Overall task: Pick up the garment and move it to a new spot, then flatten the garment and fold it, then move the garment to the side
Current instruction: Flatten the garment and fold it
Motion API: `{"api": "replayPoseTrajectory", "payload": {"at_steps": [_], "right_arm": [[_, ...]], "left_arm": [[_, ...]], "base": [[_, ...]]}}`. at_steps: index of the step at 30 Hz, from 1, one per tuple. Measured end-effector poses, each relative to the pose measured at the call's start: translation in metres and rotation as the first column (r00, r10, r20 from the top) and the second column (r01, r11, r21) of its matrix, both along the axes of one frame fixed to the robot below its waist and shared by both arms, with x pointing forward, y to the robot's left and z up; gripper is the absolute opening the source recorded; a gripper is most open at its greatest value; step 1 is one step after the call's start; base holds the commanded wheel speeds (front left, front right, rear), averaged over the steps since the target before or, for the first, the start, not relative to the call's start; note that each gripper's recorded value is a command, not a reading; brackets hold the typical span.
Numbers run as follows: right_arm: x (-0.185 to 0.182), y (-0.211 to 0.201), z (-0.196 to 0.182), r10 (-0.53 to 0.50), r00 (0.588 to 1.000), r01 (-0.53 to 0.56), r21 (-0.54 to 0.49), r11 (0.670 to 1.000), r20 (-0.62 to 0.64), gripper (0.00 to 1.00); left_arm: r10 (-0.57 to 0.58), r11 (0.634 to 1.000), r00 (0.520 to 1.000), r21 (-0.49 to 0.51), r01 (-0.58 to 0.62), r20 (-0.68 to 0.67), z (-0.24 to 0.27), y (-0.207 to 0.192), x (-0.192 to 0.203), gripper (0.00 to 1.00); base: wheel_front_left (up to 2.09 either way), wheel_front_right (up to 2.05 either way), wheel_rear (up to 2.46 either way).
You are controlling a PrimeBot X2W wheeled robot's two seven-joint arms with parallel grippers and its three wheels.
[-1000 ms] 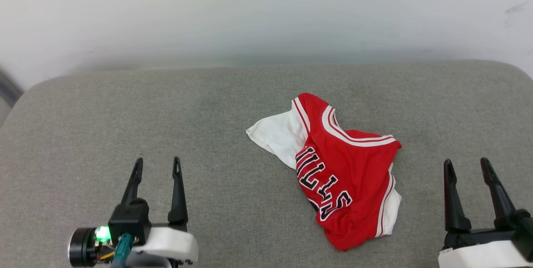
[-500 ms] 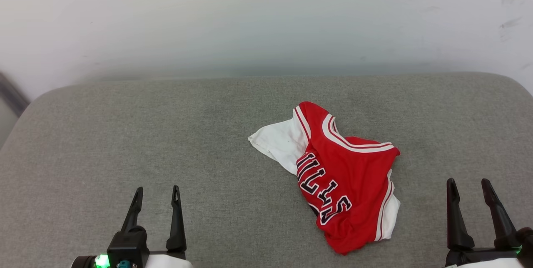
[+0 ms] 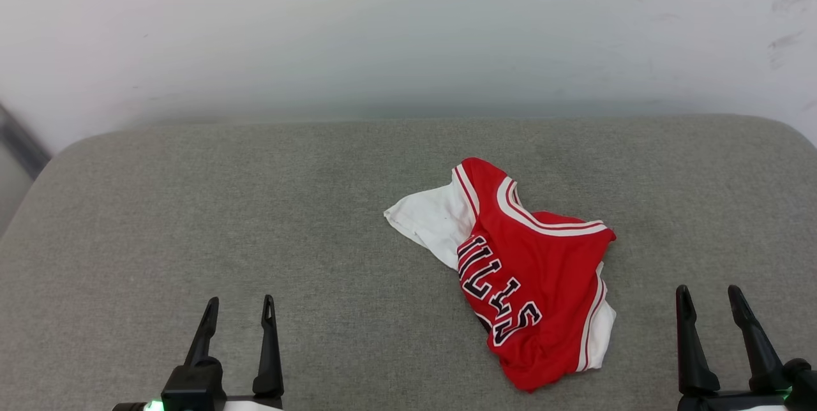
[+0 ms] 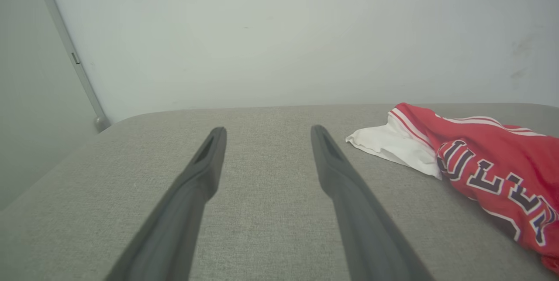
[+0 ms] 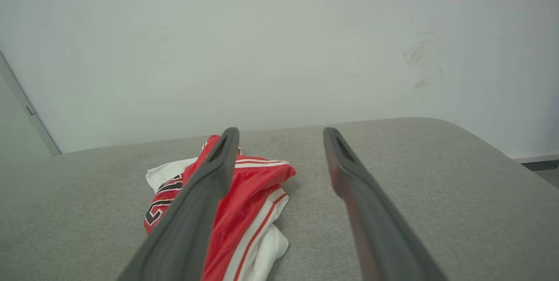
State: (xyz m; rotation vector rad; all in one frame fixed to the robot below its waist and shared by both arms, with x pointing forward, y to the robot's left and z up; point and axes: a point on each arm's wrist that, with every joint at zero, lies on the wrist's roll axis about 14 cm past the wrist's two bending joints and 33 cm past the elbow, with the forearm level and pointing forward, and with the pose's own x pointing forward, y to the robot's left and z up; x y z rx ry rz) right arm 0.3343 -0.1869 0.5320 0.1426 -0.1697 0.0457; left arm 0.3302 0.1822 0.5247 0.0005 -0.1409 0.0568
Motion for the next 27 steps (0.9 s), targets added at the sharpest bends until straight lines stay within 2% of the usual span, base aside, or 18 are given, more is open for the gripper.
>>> {"api": "replayPoseTrajectory", "payload": {"at_steps": [15,22,27], "right_arm": [[0.002,0.002,-0.001,0.007,1.000,-0.007,-0.012,1.000,-0.004,1.00],[0.008,0.002,0.000,0.004,1.000,-0.004,-0.029,1.000,0.000,1.00],[0.020,0.002,0.002,0.002,1.000,-0.001,-0.043,0.999,0.006,1.00]], "left_arm": [[-0.020,1.000,1.000,0.001,0.020,-0.006,-0.002,0.000,0.007,1.00],[-0.116,0.993,0.992,0.043,0.114,0.056,0.022,-0.010,0.051,1.00],[-0.198,0.976,0.976,0.109,0.189,0.086,0.042,-0.019,0.099,1.00]], "base": [[0.00,0.00,0.00],[0.00,0.00,0.00],[0.00,0.00,0.00]]}}
